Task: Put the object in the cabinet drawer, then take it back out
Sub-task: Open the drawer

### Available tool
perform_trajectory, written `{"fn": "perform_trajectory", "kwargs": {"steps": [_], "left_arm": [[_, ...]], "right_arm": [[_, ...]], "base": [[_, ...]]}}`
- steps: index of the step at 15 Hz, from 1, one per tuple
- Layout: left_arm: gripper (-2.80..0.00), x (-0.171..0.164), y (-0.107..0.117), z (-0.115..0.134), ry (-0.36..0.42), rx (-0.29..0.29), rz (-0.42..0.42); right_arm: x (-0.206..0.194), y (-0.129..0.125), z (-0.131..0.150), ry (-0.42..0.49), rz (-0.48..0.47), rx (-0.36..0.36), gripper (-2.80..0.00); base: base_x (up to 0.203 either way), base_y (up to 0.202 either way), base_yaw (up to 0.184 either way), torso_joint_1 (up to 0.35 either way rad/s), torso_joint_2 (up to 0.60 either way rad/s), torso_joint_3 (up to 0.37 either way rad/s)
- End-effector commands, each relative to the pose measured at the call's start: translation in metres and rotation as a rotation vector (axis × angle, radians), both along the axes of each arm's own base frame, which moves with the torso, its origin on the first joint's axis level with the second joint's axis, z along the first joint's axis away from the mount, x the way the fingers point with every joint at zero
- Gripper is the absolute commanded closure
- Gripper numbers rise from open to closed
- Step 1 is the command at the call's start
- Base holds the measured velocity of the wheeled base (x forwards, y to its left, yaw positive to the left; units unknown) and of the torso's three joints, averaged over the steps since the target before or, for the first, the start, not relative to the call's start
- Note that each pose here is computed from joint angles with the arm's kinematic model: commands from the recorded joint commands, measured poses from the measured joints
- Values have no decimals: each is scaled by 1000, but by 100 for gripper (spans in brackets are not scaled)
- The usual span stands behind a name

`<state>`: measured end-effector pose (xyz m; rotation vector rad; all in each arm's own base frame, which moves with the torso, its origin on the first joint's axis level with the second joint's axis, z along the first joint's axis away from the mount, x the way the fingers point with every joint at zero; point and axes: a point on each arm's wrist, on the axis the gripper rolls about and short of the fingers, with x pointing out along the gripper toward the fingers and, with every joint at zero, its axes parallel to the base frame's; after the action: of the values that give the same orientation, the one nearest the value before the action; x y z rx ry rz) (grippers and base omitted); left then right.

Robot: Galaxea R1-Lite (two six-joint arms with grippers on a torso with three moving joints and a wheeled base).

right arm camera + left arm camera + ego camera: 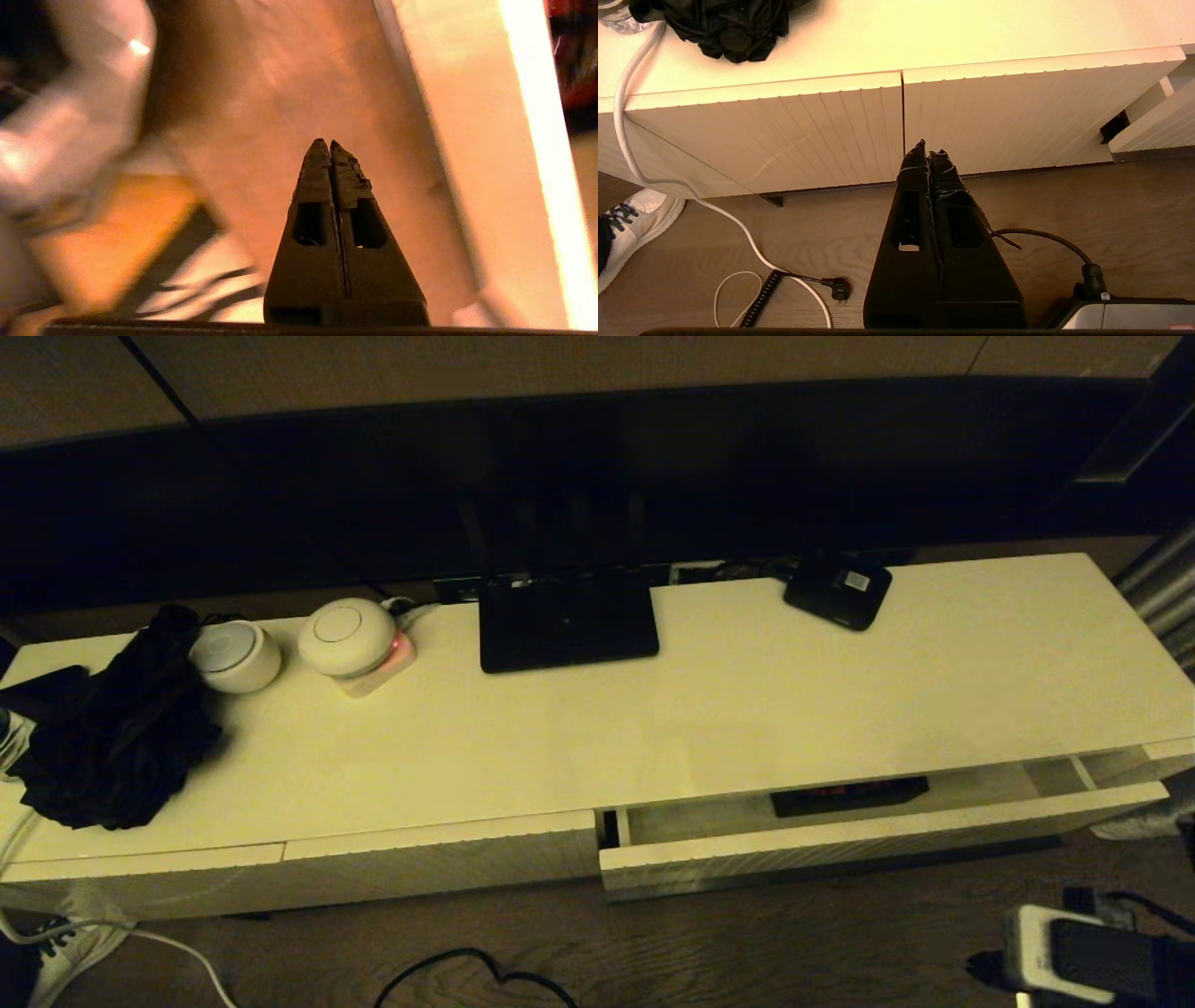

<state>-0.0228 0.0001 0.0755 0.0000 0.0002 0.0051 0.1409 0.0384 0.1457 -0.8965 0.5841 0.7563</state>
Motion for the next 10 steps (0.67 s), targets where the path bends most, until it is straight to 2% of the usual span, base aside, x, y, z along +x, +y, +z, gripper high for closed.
{"fn": "perform_trajectory", "kwargs": {"steps": [1,3,6,8,10], "left_arm": [[0,0,0,-1,3,0,1],[0,0,0,-1,3,0,-1],[0,0,0,-1,3,0,1],[0,0,0,-1,3,0,1],[0,0,0,-1,3,0,0]], "right_arm": [[-30,-5,40,80,-111,106,0],[-39,-5,67,144,-225,211,0],[-31,-2,92,241,-463,422,0],[-10,4,97,310,-594,509,0],[12,10,98,357,-698,551,0]], "base": [[0,0,0,0,0,0],[0,0,0,0,0,0],[0,0,0,0,0,0],[0,0,0,0,0,0],[0,0,0,0,0,0]]}}
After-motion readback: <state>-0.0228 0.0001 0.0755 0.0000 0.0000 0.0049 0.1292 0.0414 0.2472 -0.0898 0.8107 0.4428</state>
